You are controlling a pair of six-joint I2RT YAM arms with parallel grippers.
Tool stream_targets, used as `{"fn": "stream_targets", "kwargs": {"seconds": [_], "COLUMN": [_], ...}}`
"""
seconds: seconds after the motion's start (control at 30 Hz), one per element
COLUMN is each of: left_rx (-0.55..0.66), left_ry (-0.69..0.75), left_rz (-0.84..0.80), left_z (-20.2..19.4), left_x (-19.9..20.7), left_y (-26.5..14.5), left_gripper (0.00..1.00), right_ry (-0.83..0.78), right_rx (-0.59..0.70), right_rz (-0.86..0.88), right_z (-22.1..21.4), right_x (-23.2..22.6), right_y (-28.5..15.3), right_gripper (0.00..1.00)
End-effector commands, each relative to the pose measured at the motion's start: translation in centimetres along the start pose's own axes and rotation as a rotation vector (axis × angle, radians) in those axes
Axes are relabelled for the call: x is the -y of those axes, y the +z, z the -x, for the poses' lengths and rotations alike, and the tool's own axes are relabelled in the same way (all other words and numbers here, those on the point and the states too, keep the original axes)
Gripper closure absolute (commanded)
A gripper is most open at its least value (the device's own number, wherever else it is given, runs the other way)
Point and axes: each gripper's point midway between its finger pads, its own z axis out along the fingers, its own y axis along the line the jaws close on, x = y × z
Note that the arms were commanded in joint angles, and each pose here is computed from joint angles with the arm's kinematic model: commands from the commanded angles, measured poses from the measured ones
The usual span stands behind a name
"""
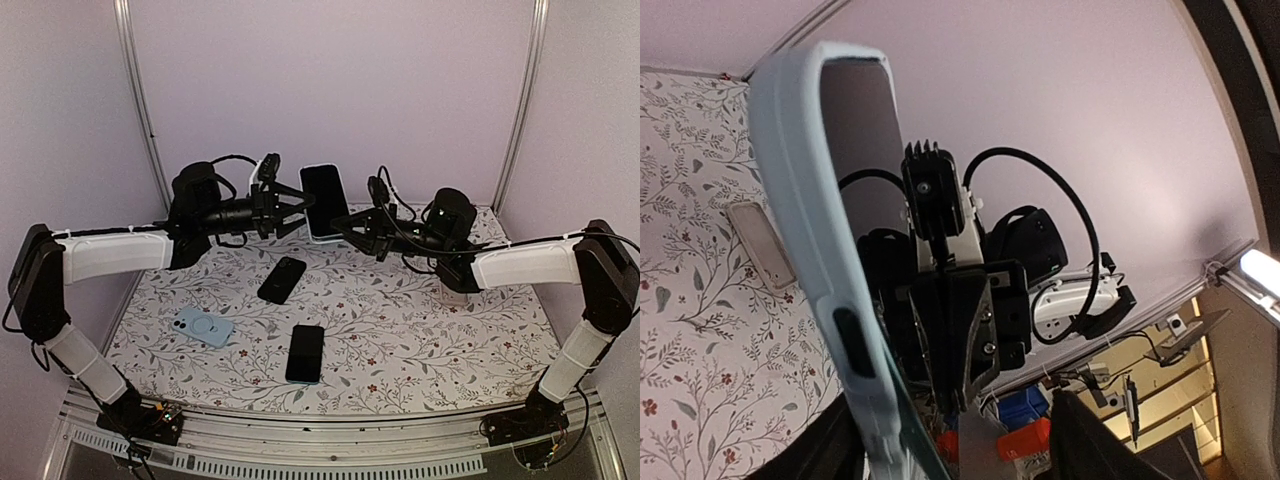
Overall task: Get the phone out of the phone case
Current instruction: Remove the phone case from the phone.
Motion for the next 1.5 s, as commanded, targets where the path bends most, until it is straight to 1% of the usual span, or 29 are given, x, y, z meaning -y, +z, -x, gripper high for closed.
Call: {"fn": "stream_targets", "kwargs": {"seconds": [0.0,0.13,0.27,0.5,0.77,1.03,1.37,1.47], "left_rx": [0.026,0.035,0.041,0.036,0.028,-0.003,-0.005,-0.004], "left_ry": [0.065,0.073,0.084,0.096,0.093,0.090,0.100,0.102], "left_rz": [0.010,0.052,0.089,0.137,0.148,0.143,0.113,0.100], "left_z": [-0.1,-0.4,-0.7,-1.0,-1.4,-2.0,-1.7,-1.5], "left_x": [0.9,0.2,-0.4,-1.4,-1.9,-2.1,-1.4,-1.0], "left_y": [-1.1,-1.7,-2.1,-2.0,-1.6,-0.5,0.6,1.0], "left_gripper": [0.39,0.52,0.58,0.61,0.64,0.65,0.66,0.69], "right_ry": [-0.105,-0.104,-0.100,-0.100,-0.105,-0.105,-0.099,-0.094], "right_rx": [0.066,0.063,0.059,0.055,0.056,0.038,0.010,-0.001], "right_rz": [0.117,0.130,0.139,0.146,0.156,0.165,0.174,0.173], "right_z": [2.6,2.9,3.0,2.9,2.8,2.4,1.7,1.3], "right_x": [-4.0,-4.3,-4.4,-4.5,-5.1,-5.3,-5.2,-4.9], "right_y": [0.1,0.4,0.6,0.5,0.3,0.7,1.6,1.9], "right_gripper": [1.00,1.00,1.00,1.00,1.00,1.00,1.00,1.00]}}
